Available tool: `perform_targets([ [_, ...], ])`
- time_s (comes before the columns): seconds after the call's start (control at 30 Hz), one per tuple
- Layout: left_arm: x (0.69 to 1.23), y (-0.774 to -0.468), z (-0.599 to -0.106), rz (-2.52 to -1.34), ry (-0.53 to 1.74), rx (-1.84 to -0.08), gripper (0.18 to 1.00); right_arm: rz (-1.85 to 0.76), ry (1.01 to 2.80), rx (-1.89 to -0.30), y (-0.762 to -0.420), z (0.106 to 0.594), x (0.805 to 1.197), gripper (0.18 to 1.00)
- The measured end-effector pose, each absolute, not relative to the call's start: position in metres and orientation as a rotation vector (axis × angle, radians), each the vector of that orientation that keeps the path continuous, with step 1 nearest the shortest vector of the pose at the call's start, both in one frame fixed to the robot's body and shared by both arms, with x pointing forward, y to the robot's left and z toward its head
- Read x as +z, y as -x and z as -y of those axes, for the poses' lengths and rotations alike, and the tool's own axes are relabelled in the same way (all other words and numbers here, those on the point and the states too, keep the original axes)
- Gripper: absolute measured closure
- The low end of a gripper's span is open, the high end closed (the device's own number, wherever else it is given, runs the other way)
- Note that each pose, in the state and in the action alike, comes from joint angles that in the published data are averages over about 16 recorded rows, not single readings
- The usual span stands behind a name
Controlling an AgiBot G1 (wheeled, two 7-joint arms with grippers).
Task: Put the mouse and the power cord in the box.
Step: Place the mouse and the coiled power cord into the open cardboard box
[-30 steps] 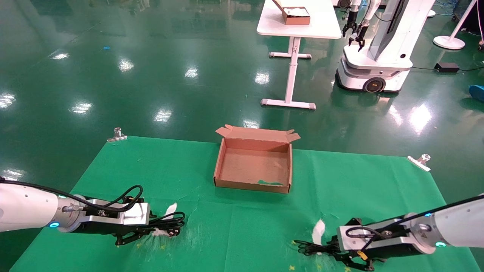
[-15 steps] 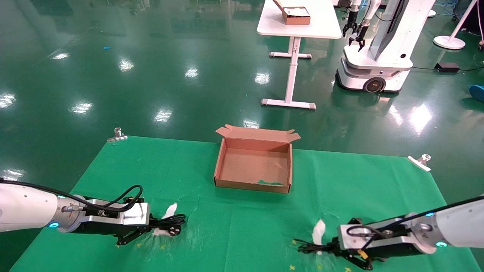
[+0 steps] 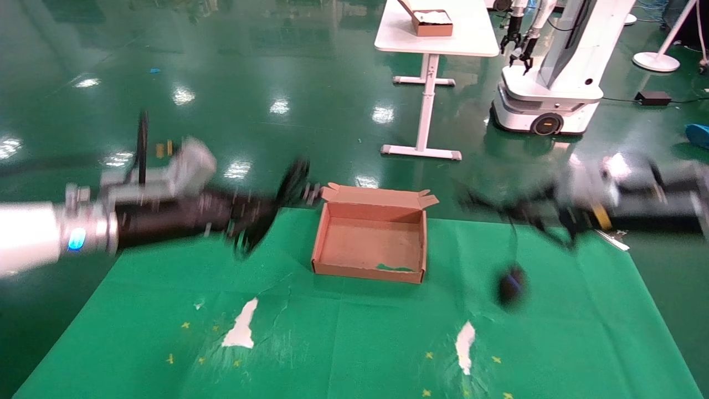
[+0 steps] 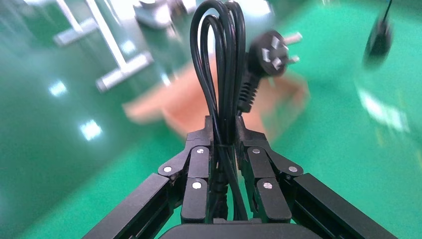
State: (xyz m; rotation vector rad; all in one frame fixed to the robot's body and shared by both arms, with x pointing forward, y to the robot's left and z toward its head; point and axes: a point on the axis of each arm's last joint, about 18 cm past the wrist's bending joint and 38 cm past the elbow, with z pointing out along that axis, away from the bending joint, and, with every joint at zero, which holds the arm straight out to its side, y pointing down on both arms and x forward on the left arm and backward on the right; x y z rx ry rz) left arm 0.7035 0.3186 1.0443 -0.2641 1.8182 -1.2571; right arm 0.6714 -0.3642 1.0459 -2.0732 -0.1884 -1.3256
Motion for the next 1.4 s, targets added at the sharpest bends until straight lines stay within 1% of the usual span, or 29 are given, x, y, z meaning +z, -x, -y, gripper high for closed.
perform_targets([
  [0.13,1.086,-0.705,-0.306,-1.729,0.261,-1.291,0.924,0.236,2.030,-1.374,-0.685,0.327,1.072,0.939],
  [0.23,1.112,-0.703,-0.303,-1.679,0.247,-1.282,0.924,0.237,2.013,-1.403,-0.704,0.294,1.075,0.940],
  [0.33,1.130,-0.698,-0.307,-1.656,0.223,-1.249,0.924,0.206,2.007,-1.422,-0.725,0.265,1.064,0.940],
  [0.43,1.140,-0.691,-0.315,-1.657,0.197,-1.211,0.924,0.167,2.009,-1.435,-0.742,0.243,1.046,0.940],
  [0.57,1.139,-0.680,-0.330,-1.688,0.163,-1.167,0.925,0.108,2.012,-1.447,-0.758,0.225,1.023,0.940],
  [0.7,1.129,-0.673,-0.342,-1.738,0.138,-1.134,0.925,0.062,2.010,-1.451,-0.766,0.216,1.006,0.939],
  [0.9,1.113,-0.674,-0.337,-1.795,0.106,-1.105,0.925,0.066,1.999,-1.427,-0.766,0.211,0.997,0.931],
  [1.1,1.098,-0.693,-0.299,-1.840,0.058,-1.073,0.925,0.046,1.983,-1.452,-0.766,0.223,1.000,0.902],
  [1.27,1.073,-0.716,-0.248,-1.890,-0.010,-1.019,0.925,0.020,1.947,-1.522,-0.763,0.255,1.021,0.857],
  [1.4,1.046,-0.730,-0.207,-1.927,-0.089,-0.954,0.925,0.023,1.911,-1.590,-0.750,0.294,1.049,0.791],
])
